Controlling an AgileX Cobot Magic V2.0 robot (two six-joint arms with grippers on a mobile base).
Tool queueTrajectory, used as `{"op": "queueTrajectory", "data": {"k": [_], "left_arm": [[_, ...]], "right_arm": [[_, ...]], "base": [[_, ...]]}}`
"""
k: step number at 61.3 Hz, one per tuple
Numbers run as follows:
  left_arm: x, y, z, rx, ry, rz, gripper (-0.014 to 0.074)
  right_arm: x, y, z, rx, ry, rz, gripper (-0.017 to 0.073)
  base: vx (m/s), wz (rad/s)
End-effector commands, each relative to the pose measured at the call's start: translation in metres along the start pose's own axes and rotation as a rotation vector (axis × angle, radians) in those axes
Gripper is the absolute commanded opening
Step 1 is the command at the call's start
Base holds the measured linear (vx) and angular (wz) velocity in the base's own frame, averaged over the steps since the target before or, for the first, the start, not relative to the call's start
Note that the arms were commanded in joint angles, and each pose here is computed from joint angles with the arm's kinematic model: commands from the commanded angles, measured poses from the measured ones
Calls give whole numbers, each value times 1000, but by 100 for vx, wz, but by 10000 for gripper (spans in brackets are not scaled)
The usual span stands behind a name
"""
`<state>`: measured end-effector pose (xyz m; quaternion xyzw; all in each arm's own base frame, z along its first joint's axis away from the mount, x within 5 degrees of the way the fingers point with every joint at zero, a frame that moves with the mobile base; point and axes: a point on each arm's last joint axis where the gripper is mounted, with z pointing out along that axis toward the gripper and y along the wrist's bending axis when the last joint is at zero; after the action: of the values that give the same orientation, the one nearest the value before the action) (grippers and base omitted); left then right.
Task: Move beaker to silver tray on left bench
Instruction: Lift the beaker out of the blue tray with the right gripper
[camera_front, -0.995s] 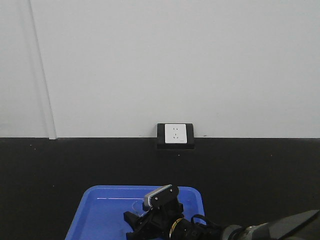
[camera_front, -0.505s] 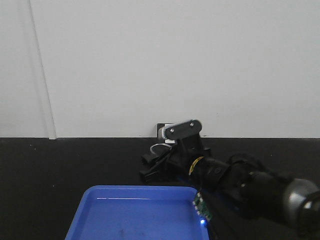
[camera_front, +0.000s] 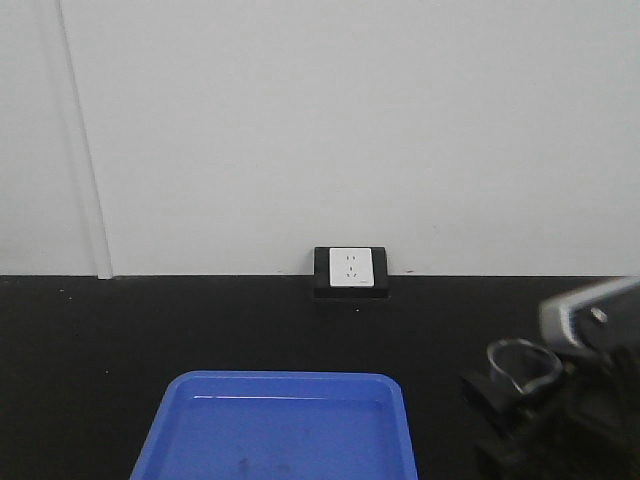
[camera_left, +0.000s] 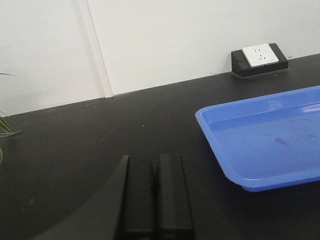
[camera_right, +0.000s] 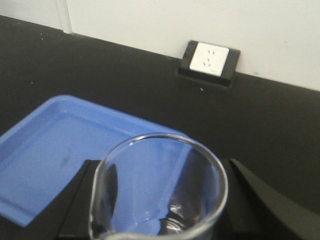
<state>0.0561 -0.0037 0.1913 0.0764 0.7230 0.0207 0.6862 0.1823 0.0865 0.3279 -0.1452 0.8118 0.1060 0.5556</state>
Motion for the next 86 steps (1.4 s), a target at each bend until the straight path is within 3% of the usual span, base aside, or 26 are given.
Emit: {"op": "queueTrajectory", "data": {"k": [1,9,12,16,20,33,50,60,86], "left_arm": [[-1,-1,0,6,-72,-11,1],[-1,-1,0,6,-72,-11,1],[-1,-1,0,6,-72,-11,1],[-1,-1,0,6,-72,-11,1],[-1,-1,0,6,-72,-11,1],[-1,-1,0,6,-72,-11,1],[-1,-1,0,6,-72,-11,1],[-1,-1,0,6,-72,-11,1],[-1,-1,0,6,-72,-11,1]], "right_arm": [[16,-3,-32,-29,-110,7,-14],[56,-8,-52,-31,-118,-8,-14],[70,-8,-55,-40,-130,-51,-14],[81,-5,-54,-67,-163,-161,-14],[83,-3,-52,-86,-177,-208,-14],[81,-15,-40,12,-88,-80,-14],[75,-41,-35,146,-149,38,-14],[77,-48,-36,200,-134,49,-13],[77,-48,-36,201,-131,50,-12]], "base": [[0,0],[0,0],[0,0],[0,0],[0,0],[0,0],[0,0],[0,0],[0,0]]}}
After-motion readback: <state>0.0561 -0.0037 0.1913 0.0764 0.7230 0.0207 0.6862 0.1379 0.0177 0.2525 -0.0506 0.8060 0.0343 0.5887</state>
